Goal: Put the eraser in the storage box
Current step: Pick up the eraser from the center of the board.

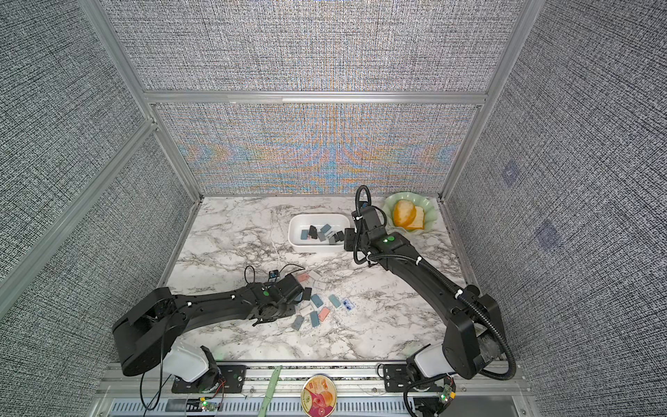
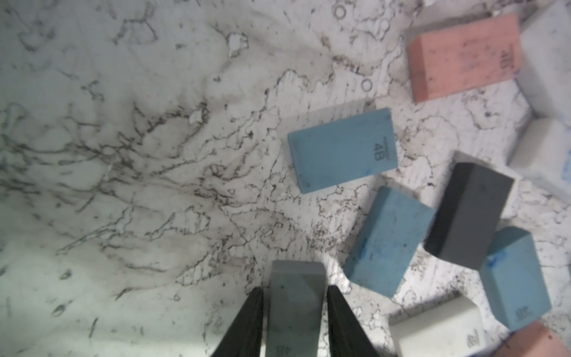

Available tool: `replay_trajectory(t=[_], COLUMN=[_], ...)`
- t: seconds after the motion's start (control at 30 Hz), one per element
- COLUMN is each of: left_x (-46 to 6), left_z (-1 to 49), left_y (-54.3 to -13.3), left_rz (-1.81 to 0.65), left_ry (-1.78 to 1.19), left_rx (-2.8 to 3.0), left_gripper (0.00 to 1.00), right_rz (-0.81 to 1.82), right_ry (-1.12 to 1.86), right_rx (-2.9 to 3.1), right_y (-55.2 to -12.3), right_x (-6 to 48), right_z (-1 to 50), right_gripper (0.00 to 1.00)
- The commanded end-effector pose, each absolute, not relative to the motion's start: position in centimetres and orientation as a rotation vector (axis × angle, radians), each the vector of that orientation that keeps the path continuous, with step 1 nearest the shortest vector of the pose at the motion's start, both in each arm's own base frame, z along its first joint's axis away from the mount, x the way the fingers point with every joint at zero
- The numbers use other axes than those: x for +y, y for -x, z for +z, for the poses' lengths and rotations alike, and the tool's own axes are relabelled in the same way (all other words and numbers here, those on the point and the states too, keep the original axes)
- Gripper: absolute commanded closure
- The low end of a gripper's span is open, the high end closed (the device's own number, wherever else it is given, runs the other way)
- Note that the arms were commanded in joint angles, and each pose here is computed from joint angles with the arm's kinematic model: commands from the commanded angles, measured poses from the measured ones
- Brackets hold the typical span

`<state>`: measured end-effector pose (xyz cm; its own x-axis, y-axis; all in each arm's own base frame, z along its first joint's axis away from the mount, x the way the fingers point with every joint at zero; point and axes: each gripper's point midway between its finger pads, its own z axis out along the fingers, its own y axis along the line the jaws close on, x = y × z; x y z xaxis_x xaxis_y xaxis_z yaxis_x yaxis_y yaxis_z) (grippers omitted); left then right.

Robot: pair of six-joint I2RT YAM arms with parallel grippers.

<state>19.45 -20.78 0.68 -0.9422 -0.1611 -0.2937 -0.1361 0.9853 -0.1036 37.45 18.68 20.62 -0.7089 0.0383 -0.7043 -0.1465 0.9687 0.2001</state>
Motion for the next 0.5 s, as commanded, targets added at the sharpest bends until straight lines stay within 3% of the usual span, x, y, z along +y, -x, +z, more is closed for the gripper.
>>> replay_trajectory(t=[0.0, 0.47], left_x=[-19.93, -20.46], left_z=[-0.74, -1.41], left_y=[-17.66, -17.16], left_rz=[-0.051, -0.032], left_ry=[0.190, 0.140], left_rx=[2.928, 2.987], left_gripper=[0.64, 0.73], right_rz=[0.306, 0.299], right_ry=[0.063, 0.055], right_rx=[2.332, 2.335], right_y=[-37.65, -37.41], right_x=[18.58, 18.29], right_z=[20.78, 20.46], right_gripper=[0.47, 0.47])
